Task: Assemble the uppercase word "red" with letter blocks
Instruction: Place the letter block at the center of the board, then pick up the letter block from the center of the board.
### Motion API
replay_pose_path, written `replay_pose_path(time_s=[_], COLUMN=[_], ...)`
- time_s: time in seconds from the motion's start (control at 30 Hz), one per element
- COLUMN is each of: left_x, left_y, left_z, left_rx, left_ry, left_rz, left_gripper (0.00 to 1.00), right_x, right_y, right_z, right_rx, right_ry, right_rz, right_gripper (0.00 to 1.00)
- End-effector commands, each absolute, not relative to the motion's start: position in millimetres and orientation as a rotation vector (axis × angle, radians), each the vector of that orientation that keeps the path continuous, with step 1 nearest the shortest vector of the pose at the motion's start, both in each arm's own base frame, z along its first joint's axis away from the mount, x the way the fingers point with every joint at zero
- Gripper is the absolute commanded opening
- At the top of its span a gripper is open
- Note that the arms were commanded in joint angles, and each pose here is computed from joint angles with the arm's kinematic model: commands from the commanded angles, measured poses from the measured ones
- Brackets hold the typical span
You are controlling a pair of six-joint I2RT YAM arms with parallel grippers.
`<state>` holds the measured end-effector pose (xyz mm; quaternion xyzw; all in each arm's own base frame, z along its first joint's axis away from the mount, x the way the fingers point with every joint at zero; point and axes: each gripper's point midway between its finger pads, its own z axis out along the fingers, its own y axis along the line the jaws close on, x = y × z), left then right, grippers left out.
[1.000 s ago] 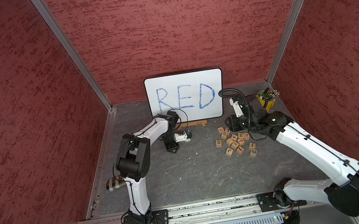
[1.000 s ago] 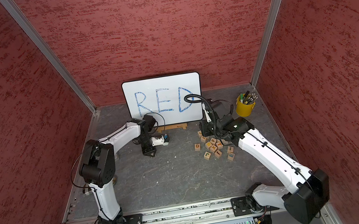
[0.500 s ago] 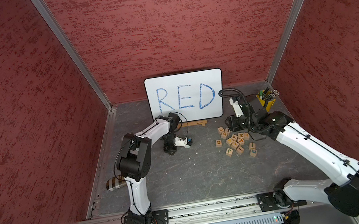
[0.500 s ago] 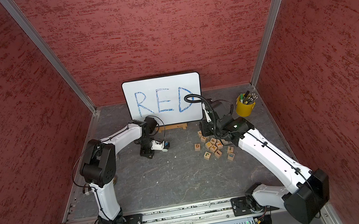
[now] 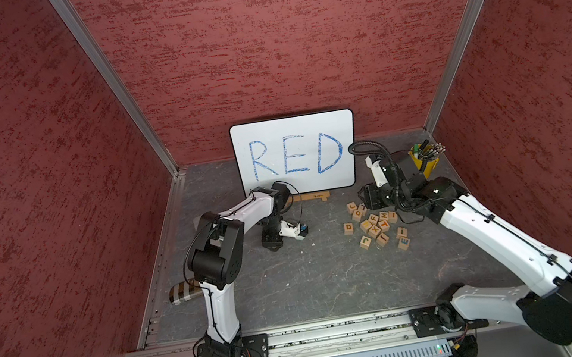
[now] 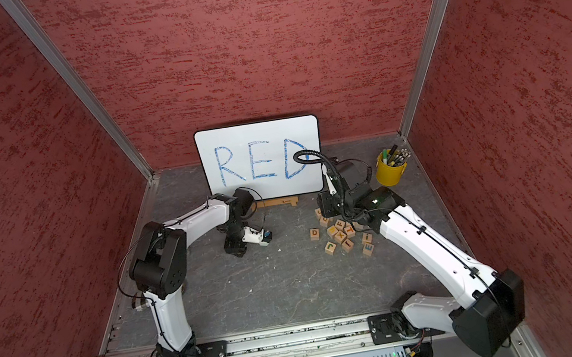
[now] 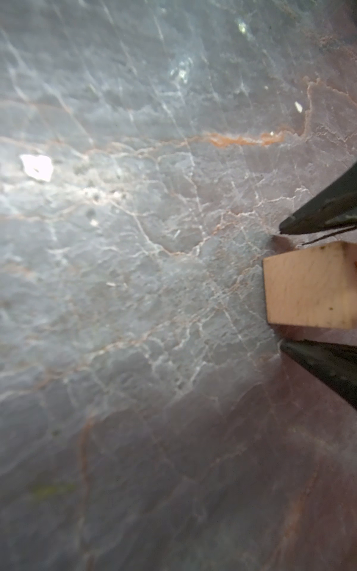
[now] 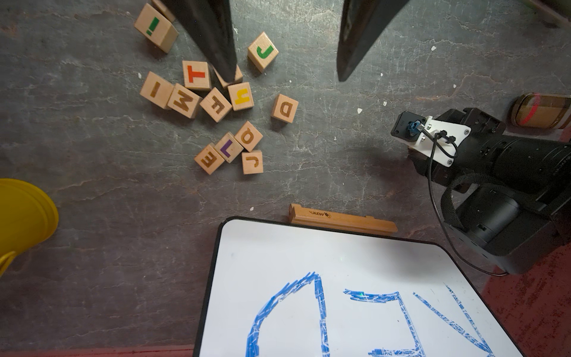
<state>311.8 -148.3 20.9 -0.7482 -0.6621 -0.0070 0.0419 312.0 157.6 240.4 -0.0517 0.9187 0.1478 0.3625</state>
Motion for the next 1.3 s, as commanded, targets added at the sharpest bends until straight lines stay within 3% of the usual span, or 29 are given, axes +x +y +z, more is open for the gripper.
replay_pose_path(time_s=[0.0,0.2,0.53,0.8,0.93,1.27], left_x=[311,319,341,381,399,374], left_y=[-157,-176,-224,-201,-177,-175], left_z=[29,64,198,280,297,323], left_rx=[-2.273,-2.241,-2.026,-1.460,-1.160,-1.242], left_ry=[-2.058,-2.223,-2.787,-3.150,-3.266,-3.347], left_rz=[0.027,0.095,0.545,1.083,1.191,1.175], left_gripper=[0.60,0.76,1.00,0.99,0.99,1.00], right_x=[314,316,341,348,351,377], right_y=[156,150,137,129,113,114], right_z=[244,241,217,175,143,101], right_rx=[-0.113,-0.095,0.117,0.123,0.229,0.485], right_ry=[2.346,2.342,2.364,2.515,2.585,2.645], right_rz=[0.388,0.351,0.440,0.353,0.297,0.476], right_gripper=[0.54,0.55,0.57,0.51,0.48,0.46])
